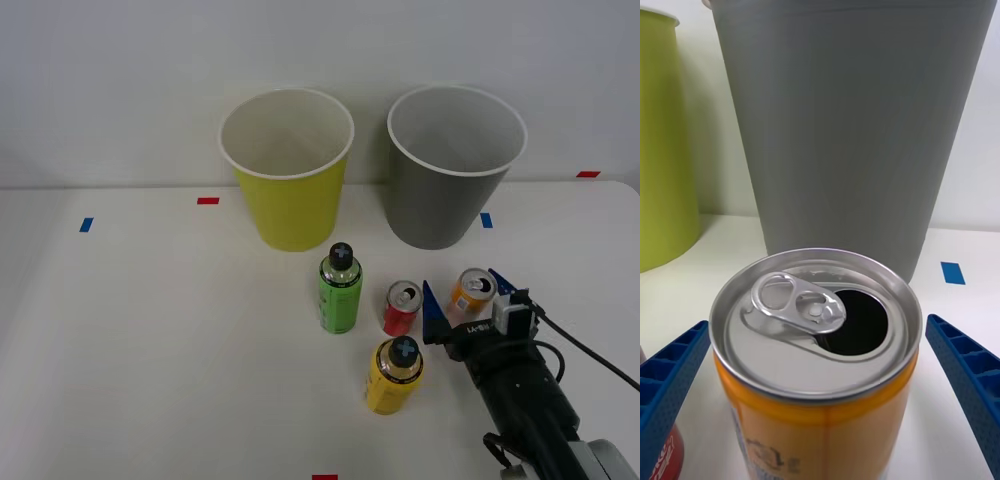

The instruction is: Put cans in the gray bin, plastic bottles in the light green bin

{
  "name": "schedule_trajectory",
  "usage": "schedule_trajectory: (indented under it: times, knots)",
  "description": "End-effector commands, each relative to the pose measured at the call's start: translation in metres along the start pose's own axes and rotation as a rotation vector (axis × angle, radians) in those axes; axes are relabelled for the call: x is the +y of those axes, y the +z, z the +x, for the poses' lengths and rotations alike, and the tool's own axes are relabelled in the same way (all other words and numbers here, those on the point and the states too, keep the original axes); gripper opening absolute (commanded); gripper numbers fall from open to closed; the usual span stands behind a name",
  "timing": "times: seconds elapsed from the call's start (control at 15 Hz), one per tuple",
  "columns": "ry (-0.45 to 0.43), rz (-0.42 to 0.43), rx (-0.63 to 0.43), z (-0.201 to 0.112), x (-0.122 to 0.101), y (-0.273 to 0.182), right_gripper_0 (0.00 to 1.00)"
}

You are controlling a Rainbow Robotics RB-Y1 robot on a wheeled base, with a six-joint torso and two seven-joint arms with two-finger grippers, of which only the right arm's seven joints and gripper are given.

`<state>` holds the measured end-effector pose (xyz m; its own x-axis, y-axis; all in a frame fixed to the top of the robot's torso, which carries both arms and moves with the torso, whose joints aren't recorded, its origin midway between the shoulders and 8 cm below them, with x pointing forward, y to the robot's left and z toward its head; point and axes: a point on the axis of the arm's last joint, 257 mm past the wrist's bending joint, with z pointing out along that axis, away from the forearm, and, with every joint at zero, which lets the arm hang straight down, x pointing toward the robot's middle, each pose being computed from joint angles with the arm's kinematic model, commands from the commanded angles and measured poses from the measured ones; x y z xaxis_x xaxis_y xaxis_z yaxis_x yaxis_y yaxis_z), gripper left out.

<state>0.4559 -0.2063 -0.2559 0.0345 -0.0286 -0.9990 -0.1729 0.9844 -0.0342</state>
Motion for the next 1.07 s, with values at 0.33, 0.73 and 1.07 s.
schedule_trajectory:
  times: [0.33, 0.73, 1.07]
  knots:
    - [-0.005, 0.003, 0.0, 0.0003, 0.0011, 0.0, 1.0]
    - [-0.022, 0.003, 0.0, -0.0001, -0.0019, -0.0001, 1.0]
    - [-0.032, -0.004, 0.004, 0.0011, -0.0026, -0.0015, 0.19]
